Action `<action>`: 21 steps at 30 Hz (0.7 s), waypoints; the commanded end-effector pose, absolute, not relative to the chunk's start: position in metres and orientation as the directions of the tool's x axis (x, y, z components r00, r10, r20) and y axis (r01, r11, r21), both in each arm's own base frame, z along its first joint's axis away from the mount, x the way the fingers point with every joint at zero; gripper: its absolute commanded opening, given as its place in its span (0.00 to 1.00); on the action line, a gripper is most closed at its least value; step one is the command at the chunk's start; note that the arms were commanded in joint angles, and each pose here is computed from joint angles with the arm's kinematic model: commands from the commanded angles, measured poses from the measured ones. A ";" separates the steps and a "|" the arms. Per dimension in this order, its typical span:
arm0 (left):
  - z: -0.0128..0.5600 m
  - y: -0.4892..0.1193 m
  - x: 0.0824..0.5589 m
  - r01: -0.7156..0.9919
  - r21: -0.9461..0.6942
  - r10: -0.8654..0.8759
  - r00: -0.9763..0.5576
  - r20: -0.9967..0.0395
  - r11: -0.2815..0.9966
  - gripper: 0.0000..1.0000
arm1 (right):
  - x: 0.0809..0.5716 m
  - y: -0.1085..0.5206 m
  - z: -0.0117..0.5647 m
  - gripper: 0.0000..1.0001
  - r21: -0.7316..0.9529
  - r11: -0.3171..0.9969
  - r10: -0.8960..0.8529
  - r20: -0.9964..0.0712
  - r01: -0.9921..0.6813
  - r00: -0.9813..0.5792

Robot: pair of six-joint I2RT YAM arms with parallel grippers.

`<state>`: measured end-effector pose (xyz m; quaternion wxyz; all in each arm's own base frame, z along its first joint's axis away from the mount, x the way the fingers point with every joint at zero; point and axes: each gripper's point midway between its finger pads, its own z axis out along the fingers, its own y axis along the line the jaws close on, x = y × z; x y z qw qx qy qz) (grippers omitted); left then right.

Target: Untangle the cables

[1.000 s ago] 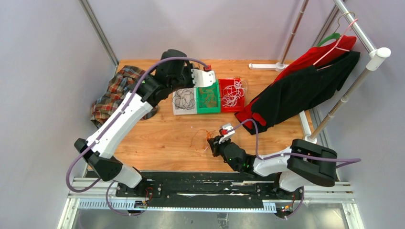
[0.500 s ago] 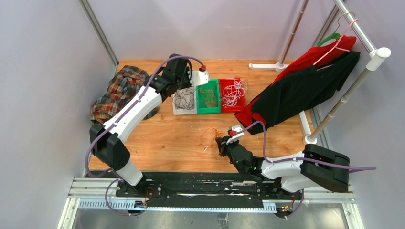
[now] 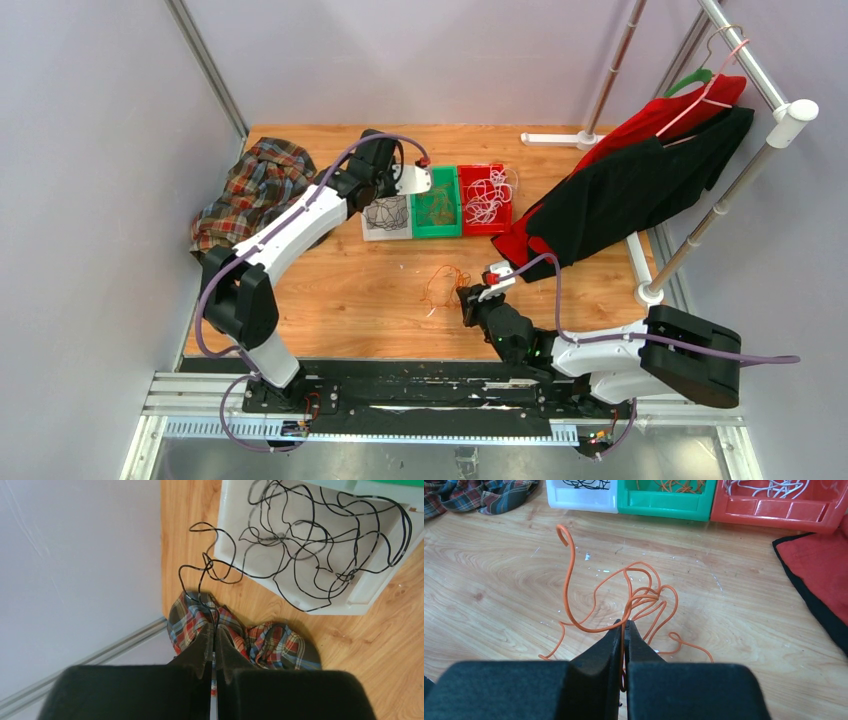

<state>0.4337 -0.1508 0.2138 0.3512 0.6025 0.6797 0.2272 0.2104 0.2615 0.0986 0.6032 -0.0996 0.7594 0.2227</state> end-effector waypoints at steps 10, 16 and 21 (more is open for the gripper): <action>0.164 -0.170 0.442 0.715 0.659 0.958 -0.050 -0.283 0.232 0.00 | 0.216 0.252 0.115 0.01 0.218 0.899 0.144 -0.967 -0.381 -0.212; 0.129 -0.164 0.454 0.706 0.672 0.969 -0.086 -0.232 0.224 0.00 | 0.214 0.253 0.126 0.01 0.263 0.880 0.185 -0.957 -0.396 -0.226; 0.117 -0.163 0.456 0.744 0.611 0.958 -0.143 -0.249 0.270 0.14 | 0.214 0.252 0.141 0.01 0.310 0.855 0.222 -0.943 -0.416 -0.246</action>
